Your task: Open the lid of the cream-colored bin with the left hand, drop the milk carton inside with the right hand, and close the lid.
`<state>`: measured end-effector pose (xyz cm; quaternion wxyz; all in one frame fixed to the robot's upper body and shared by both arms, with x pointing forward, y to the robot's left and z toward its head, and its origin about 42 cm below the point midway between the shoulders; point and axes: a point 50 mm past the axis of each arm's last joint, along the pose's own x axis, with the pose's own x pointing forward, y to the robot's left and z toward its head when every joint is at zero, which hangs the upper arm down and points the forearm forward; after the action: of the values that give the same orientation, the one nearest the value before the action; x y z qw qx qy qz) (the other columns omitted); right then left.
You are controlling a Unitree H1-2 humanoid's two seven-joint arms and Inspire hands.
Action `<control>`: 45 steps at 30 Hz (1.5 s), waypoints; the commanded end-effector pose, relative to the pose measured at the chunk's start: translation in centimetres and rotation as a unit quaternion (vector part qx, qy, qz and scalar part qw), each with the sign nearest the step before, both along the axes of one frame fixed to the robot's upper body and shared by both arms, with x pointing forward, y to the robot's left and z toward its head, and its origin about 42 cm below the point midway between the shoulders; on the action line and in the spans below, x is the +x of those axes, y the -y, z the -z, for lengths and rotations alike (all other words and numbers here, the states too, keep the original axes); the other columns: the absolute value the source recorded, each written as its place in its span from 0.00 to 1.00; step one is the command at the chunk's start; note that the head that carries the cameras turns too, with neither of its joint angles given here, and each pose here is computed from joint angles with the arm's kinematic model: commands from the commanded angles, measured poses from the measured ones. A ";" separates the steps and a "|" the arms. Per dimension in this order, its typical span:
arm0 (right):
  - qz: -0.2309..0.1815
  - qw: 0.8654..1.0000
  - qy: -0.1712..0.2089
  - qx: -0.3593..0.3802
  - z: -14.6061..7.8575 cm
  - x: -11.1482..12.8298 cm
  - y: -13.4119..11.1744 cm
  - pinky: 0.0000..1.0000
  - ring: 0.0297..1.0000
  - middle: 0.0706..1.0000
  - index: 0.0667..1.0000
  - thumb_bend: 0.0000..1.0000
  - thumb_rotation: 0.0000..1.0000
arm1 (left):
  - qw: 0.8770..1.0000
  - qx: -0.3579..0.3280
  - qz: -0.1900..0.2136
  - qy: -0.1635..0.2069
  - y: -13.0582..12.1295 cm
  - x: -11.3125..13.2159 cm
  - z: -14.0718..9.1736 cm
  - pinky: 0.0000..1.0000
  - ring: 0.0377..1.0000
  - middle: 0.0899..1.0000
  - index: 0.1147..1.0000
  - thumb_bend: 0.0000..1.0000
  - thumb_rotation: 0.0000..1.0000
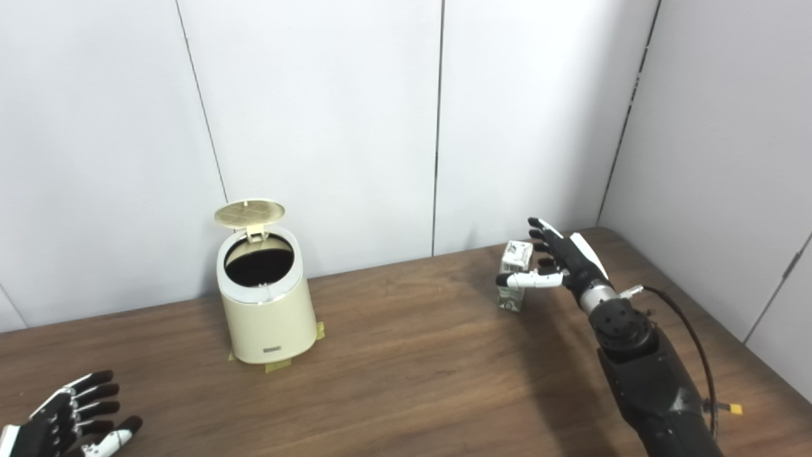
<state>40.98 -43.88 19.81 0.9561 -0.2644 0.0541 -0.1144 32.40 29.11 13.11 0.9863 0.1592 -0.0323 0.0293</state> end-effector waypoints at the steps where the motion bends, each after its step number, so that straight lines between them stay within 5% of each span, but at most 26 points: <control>1: -0.001 0.998 0.056 -0.010 -2.7 1.1 -0.3 0.81 0.88 0.89 0.89 0.84 0.17 | 0.999 0.012 0.008 0.036 -0.3 0.7 -2.1 0.62 0.68 0.71 0.72 0.65 0.01; 17: 0.062 0.994 0.086 -0.021 0.2 3.9 -2.7 0.62 0.68 0.72 0.73 0.78 0.04 | 0.999 0.013 0.009 0.039 -0.7 0.5 -1.8 0.60 0.65 0.70 0.72 0.66 0.00; 22: 0.069 0.992 0.106 -0.012 0.8 4.4 -3.2 0.46 0.54 0.62 0.66 0.78 0.03 | 0.999 0.013 0.009 0.036 -0.4 0.4 -1.9 0.62 0.66 0.71 0.73 0.66 0.00; 24: 0.082 0.990 0.113 -0.011 1.1 4.5 -3.4 0.41 0.47 0.55 0.62 0.75 0.01 | 0.999 0.013 0.008 0.035 -0.4 0.3 -1.8 0.62 0.67 0.71 0.73 0.66 0.00; 25: 0.092 0.989 0.116 -0.012 1.3 4.6 -3.4 0.38 0.43 0.47 0.55 0.62 0.00 | 0.999 0.012 0.008 0.035 -0.4 0.3 -1.8 0.62 0.67 0.71 0.73 0.66 0.00; 27: 0.109 0.986 0.122 -0.020 1.6 4.6 -3.5 0.33 0.36 0.40 0.50 0.54 0.00 | 0.999 0.007 0.008 0.034 -0.3 0.2 -1.7 0.62 0.67 0.71 0.73 0.66 0.00; 36: 0.146 0.978 0.147 -0.038 2.1 4.3 -5.0 0.32 0.36 0.40 0.49 0.53 0.00 | 0.999 0.003 0.010 0.036 -0.2 0.1 -1.5 0.61 0.66 0.70 0.72 0.66 0.00; 45: 0.109 0.971 0.205 -0.052 -0.7 4.1 -7.2 0.32 0.36 0.40 0.49 0.53 0.00 | 0.999 0.001 0.015 0.028 0.0 0.1 -1.1 0.62 0.68 0.73 0.74 0.64 0.00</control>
<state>43.30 -37.20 15.53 0.9197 -0.2812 -0.0385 -0.2712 31.97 29.39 12.95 0.9868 0.1564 -0.0313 0.0276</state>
